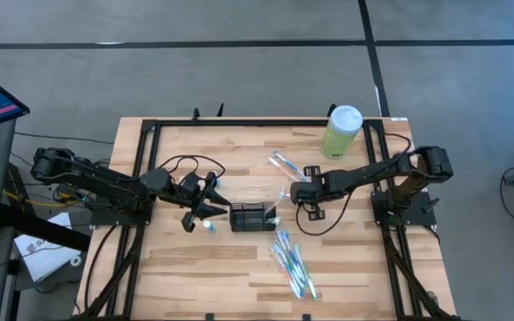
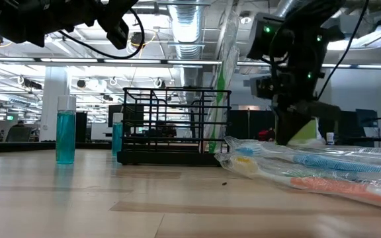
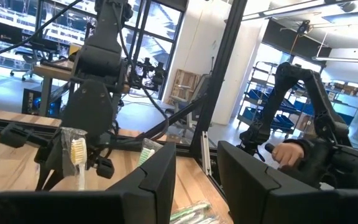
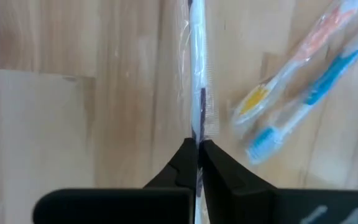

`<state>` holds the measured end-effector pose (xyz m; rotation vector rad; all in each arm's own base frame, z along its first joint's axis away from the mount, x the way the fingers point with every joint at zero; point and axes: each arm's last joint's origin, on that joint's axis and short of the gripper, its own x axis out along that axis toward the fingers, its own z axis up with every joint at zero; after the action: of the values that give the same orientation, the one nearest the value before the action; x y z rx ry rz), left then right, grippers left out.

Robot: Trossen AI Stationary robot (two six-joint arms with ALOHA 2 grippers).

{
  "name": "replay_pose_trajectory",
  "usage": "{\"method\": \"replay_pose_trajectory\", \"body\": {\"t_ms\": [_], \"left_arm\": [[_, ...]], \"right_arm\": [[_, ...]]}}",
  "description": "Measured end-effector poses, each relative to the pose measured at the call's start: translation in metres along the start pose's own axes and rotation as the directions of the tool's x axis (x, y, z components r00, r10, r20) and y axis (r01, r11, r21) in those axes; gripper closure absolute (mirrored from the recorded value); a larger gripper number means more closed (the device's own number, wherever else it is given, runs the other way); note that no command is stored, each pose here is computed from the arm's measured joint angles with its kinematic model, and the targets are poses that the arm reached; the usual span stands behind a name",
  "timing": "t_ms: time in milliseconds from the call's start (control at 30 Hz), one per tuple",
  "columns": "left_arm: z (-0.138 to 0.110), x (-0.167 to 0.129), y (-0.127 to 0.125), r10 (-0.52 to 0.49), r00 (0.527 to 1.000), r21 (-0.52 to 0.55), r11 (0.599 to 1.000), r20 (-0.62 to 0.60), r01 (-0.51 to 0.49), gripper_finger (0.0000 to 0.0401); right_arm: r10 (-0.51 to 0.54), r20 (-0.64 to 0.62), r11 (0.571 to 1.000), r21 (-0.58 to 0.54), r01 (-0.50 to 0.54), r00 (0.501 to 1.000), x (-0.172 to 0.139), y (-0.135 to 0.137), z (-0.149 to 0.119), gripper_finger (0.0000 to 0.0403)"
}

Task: Pick & Place toothbrushing station
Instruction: Put the purple toothbrush into the mesh

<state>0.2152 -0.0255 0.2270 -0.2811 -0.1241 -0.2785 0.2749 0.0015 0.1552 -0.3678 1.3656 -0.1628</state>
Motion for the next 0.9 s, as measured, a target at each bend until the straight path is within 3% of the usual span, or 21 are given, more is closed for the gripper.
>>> {"method": "replay_pose_trajectory", "body": {"t_ms": [267,433,667,900], "left_arm": [[0.000,0.000,0.000,0.000,1.000,0.000,1.000,0.000,0.000,0.0289],[0.000,0.000,0.000,0.005,1.000,0.000,1.000,0.000,-0.005,0.0289],[0.000,0.000,0.002,0.081,0.996,0.038,0.996,0.023,-0.082,0.0289],[0.001,-0.001,0.005,0.185,0.981,0.070,0.980,0.054,-0.188,0.0289]], "right_arm": [[-0.047,0.046,0.998,0.043,0.045,0.998,-0.035,-0.011,0.009,0.0402],[-0.078,0.176,0.992,0.106,0.060,0.981,-0.067,-0.022,0.008,0.0403],[-0.110,0.371,0.983,0.176,0.046,0.922,-0.100,-0.027,0.007,0.0403],[-0.134,0.476,0.976,0.215,0.033,0.869,-0.114,-0.031,0.010,0.0403]]}}
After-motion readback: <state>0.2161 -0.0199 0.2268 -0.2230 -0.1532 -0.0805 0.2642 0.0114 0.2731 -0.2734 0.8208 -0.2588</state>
